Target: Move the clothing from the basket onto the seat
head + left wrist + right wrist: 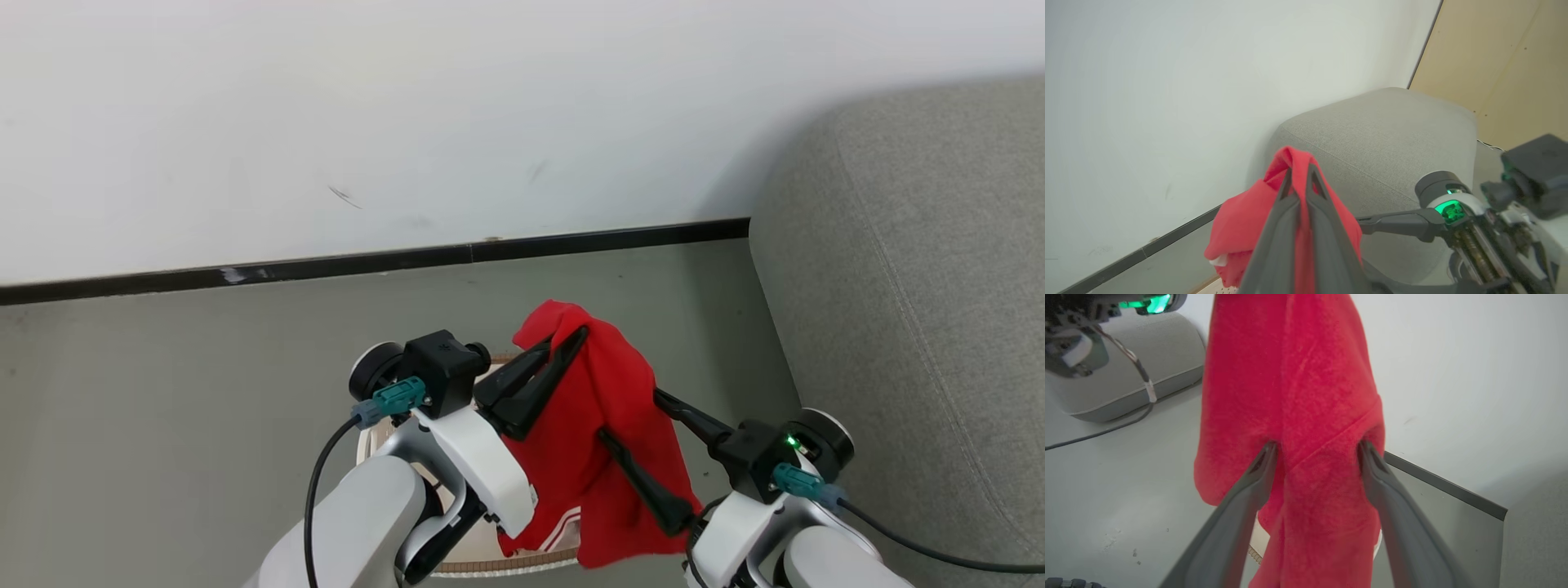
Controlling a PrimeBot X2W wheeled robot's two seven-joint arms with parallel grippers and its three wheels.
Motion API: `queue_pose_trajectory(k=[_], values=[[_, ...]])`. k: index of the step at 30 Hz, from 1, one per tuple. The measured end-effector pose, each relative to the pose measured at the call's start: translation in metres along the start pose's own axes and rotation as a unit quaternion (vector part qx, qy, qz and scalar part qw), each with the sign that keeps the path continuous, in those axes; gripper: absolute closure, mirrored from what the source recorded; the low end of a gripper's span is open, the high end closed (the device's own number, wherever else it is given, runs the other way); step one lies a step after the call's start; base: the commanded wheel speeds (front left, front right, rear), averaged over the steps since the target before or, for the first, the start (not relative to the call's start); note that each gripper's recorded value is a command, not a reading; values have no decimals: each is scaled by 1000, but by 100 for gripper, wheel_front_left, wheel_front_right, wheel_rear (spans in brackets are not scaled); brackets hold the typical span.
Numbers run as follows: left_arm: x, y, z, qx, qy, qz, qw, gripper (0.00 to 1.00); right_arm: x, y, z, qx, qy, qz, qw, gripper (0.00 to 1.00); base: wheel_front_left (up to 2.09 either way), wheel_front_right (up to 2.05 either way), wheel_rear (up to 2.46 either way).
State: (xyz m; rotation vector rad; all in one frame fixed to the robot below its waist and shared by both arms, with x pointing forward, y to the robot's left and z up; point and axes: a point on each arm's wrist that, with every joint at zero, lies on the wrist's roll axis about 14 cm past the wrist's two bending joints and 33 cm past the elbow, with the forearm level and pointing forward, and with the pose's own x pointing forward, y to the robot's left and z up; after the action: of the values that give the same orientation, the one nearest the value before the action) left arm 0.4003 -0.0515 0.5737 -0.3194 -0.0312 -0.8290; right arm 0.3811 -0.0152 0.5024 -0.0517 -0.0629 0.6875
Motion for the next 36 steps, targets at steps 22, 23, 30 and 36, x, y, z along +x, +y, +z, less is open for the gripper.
queue_pose_trajectory(k=[22, 23, 30, 36], values=[[-22, -58, 31, -75, -5, -73, 995, 100, -12, 10, 13, -25, -11, 15, 1000, 0, 0, 0, 0], [-23, -59, 30, -75, 0, -75, 994, 100, -12, 13, 14, -26, -13, 20, 999, 0, 0, 0, 0], [-30, -67, 34, -92, 8, -93, 991, 100, -10, 24, 15, -17, -14, 39, 999, 86, 0, 0, 0], [-34, -61, 35, -85, 12, -90, 992, 84, -7, 27, 16, 13, -19, 37, 999, 100, 0, 0, 0]])
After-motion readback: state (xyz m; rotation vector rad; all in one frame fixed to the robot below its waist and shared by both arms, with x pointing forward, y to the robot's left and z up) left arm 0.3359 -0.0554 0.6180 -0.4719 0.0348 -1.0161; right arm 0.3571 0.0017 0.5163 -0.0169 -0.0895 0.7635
